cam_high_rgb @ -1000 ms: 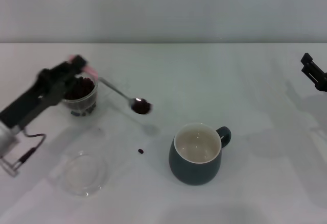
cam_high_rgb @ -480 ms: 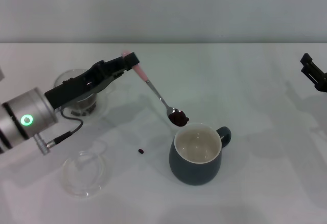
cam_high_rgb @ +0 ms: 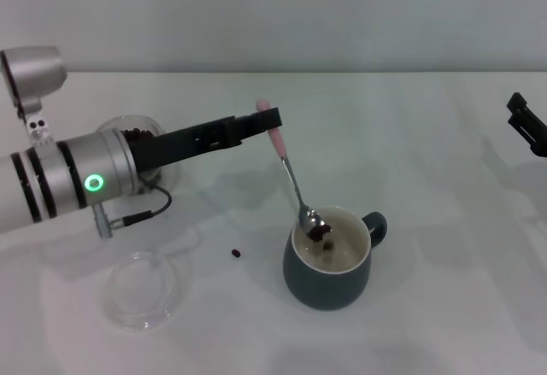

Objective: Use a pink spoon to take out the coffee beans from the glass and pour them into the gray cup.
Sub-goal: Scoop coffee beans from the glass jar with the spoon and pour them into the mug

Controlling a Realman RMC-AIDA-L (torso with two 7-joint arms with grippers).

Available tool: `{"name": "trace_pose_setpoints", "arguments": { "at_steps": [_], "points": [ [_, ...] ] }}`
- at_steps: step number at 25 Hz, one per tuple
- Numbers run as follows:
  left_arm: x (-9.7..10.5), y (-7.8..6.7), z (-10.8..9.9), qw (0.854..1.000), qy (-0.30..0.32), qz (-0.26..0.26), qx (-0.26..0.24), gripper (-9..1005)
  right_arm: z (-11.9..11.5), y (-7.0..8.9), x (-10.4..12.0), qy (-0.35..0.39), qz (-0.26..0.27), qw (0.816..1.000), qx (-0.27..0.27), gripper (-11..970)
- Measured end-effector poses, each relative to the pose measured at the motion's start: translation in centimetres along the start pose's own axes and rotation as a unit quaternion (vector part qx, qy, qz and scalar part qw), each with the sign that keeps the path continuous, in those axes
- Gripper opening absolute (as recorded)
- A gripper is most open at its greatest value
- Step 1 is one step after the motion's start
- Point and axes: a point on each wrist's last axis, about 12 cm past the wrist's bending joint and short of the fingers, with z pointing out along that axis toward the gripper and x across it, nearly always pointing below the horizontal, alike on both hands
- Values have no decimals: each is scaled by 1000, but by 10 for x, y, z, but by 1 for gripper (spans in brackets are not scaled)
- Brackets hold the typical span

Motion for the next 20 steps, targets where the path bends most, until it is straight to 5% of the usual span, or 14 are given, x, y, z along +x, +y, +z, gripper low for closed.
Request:
{"name": "trace_pose_setpoints", "arguments": {
  "at_steps": [13, 20],
  "points": [
    [0, -14, 16, 990, 59, 127, 35, 135, -4, -2, 2, 0, 4, 1000, 7, 877],
    [-3, -9, -4, 995, -16, 89, 31, 135, -6, -1, 2, 1, 5, 1000, 3, 877]
  ]
}}
